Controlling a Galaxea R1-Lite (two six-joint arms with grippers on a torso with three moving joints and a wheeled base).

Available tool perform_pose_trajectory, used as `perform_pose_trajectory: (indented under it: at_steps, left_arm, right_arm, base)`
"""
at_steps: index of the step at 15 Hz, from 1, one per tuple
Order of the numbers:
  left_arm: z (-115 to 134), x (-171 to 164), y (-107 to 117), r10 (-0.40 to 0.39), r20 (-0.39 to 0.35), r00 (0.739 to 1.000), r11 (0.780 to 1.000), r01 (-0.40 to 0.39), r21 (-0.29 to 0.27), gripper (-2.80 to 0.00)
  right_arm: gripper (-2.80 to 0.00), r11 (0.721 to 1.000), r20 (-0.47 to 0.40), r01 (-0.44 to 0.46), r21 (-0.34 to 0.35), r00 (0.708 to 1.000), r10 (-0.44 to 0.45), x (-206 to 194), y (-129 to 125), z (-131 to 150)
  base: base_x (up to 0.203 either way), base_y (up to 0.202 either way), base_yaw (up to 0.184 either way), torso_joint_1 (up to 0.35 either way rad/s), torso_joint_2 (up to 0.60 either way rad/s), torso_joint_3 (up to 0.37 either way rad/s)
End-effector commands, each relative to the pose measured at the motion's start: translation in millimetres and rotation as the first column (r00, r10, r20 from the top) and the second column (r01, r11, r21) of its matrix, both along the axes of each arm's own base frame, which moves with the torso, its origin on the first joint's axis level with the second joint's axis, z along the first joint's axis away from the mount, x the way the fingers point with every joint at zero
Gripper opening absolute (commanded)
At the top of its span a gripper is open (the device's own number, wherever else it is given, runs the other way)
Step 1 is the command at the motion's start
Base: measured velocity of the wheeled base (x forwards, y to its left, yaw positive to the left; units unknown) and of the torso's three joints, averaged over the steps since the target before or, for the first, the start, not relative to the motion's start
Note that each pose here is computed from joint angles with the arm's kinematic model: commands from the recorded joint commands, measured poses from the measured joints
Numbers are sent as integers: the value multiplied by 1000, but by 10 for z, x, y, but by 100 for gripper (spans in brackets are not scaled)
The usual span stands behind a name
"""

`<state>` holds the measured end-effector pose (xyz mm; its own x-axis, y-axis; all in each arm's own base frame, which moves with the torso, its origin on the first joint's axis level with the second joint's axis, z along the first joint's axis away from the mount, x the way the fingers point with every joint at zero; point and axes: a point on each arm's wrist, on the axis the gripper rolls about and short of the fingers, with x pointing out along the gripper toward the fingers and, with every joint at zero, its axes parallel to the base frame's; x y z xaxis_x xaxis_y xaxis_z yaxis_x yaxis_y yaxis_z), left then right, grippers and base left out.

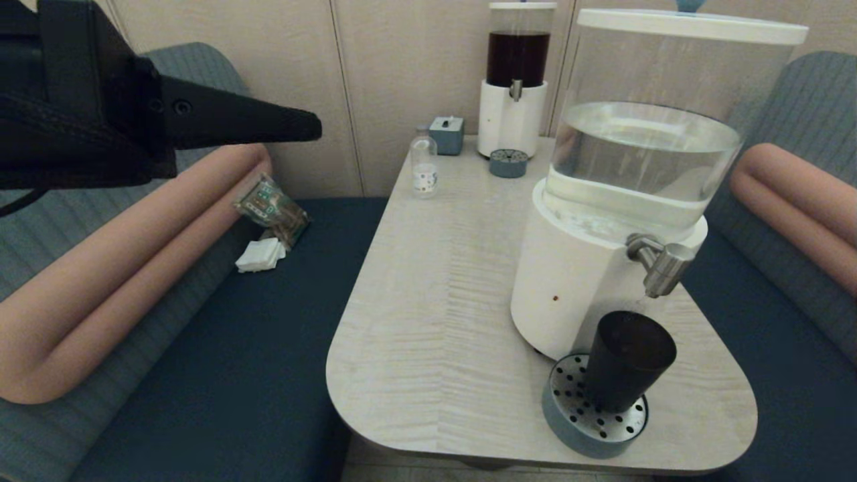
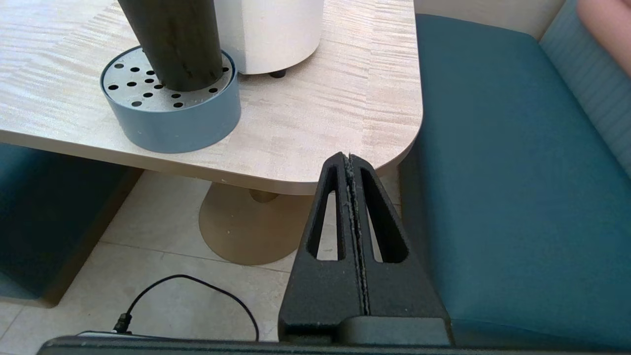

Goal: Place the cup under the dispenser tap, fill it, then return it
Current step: Turn off the faucet

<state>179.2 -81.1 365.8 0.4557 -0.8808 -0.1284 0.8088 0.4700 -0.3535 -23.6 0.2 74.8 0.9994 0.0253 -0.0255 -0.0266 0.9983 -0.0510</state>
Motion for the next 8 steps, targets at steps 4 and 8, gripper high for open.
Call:
perform_pose_trajectory:
  at_steps: [4,8]
  left_arm:
    - [-244,115,-515,11,-182,983,944,50,326,-280]
    - [-423,243,-907,-54,-71,996,860,83,504,-280]
  right_arm:
    - [-280,1000,1,-1,-1,1000,1,-1,0,-2]
    - [-280,1000,1,-1,-1,1000,1,-1,0,-2]
  base:
    - [0,0,0,0,0,0]
    - [0,0,0,0,0,0]
